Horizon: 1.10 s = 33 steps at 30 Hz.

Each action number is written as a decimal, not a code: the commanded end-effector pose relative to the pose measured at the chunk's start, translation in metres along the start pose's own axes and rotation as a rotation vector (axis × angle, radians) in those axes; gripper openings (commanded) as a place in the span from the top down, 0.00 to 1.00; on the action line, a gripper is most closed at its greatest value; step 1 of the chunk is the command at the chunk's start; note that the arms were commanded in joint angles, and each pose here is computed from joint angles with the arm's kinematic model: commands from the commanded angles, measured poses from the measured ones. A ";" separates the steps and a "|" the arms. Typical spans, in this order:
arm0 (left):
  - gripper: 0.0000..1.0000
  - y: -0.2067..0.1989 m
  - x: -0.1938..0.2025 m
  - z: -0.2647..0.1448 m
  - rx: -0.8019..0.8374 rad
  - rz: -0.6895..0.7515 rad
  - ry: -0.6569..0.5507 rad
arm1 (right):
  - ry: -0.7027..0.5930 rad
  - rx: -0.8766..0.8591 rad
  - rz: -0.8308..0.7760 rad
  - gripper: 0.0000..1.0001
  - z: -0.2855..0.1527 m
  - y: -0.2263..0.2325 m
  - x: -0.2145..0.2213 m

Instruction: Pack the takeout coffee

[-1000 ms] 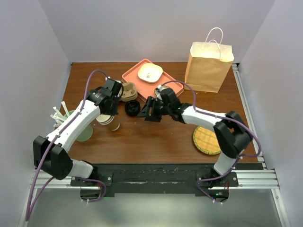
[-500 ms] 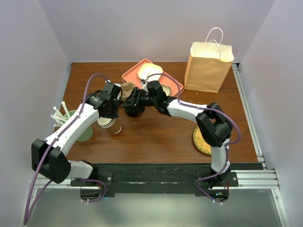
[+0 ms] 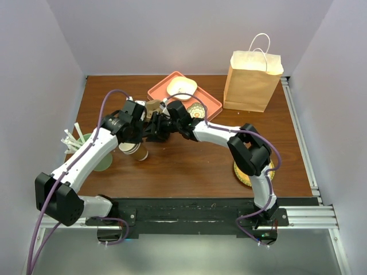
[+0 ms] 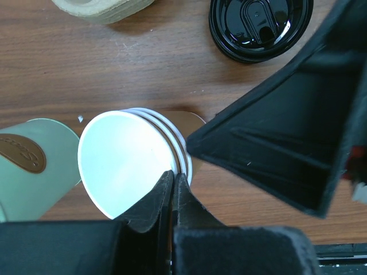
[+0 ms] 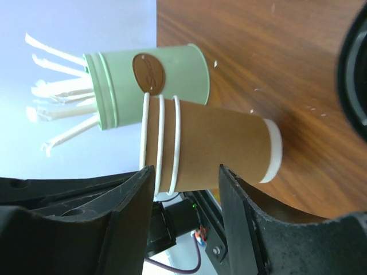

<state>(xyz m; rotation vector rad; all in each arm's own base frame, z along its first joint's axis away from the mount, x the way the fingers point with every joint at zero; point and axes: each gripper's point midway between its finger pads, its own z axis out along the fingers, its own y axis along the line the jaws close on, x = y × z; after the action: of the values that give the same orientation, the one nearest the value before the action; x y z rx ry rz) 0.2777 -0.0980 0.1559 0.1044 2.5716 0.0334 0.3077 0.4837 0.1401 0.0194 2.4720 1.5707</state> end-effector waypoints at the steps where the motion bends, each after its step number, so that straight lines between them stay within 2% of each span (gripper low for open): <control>1: 1.00 -0.004 -0.015 -0.013 0.031 -0.004 -0.064 | 0.030 -0.056 -0.041 0.48 0.003 0.025 0.006; 23: 1.00 0.002 -0.014 -0.014 0.010 -0.008 -0.082 | 0.054 0.053 -0.059 0.56 0.013 0.001 0.016; 33: 1.00 0.012 -0.011 -0.011 -0.056 -0.021 -0.060 | 0.057 0.175 -0.122 0.58 0.010 -0.022 0.015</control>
<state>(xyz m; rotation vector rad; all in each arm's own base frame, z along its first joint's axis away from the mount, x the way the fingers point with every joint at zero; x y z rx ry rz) 0.2737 -0.0918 0.1589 0.0953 2.5650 0.0634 0.2984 0.4919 0.1340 -0.1089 2.5356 1.4502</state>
